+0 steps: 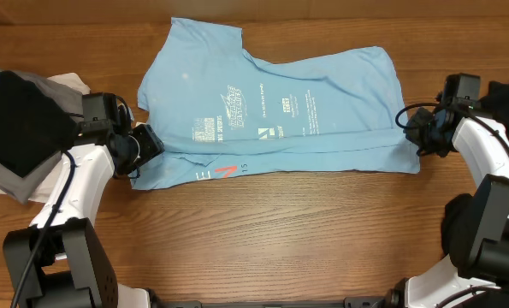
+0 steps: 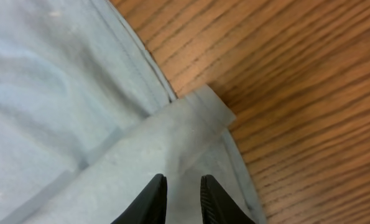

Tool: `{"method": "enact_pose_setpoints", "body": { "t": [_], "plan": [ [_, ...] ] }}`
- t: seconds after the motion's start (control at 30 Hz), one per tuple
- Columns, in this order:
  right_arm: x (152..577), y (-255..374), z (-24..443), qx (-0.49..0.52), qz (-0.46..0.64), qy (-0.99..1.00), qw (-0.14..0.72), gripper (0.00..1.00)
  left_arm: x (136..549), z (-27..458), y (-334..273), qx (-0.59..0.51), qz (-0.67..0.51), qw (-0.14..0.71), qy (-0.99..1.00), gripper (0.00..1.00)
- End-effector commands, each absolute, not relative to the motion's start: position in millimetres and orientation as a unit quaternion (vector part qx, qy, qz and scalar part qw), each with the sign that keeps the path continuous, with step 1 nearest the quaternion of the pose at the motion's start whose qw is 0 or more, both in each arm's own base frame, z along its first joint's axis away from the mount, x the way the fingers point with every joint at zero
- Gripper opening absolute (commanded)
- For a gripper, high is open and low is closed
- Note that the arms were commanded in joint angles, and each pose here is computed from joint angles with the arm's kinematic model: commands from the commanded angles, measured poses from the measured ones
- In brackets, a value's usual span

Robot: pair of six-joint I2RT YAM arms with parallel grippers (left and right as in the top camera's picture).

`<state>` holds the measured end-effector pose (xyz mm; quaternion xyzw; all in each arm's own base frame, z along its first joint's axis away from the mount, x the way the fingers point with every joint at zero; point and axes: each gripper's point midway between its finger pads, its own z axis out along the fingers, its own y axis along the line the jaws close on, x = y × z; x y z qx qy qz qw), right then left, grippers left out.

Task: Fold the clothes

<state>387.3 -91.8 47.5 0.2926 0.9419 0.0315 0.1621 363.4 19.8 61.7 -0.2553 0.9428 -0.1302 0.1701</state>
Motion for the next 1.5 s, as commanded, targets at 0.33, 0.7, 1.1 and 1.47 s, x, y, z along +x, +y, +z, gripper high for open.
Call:
{"method": "enact_pose_setpoints", "body": {
  "t": [0.33, 0.7, 1.1, 1.47],
  "plan": [
    [371, -83, 28, 0.294, 0.039, 0.948, 0.115, 0.14, 360, 69, -77, -0.066, -0.224, 0.160, 0.959, 0.46],
    [343, -76, 6, 0.296, 0.037, 0.951, 0.075, 0.13, 366, 65, -128, 0.098, -0.057, 0.229, 0.967, 0.46],
    [335, -74, -6, 0.297, 0.037, 0.952, 0.071, 0.13, 356, 38, -121, 0.121, -0.020, 0.187, 0.975, 0.41],
    [335, -74, -6, 0.296, 0.037, 0.952, 0.072, 0.13, 347, 1, -106, 0.121, 0.024, 0.138, 0.983, 0.31]
  ]
}}
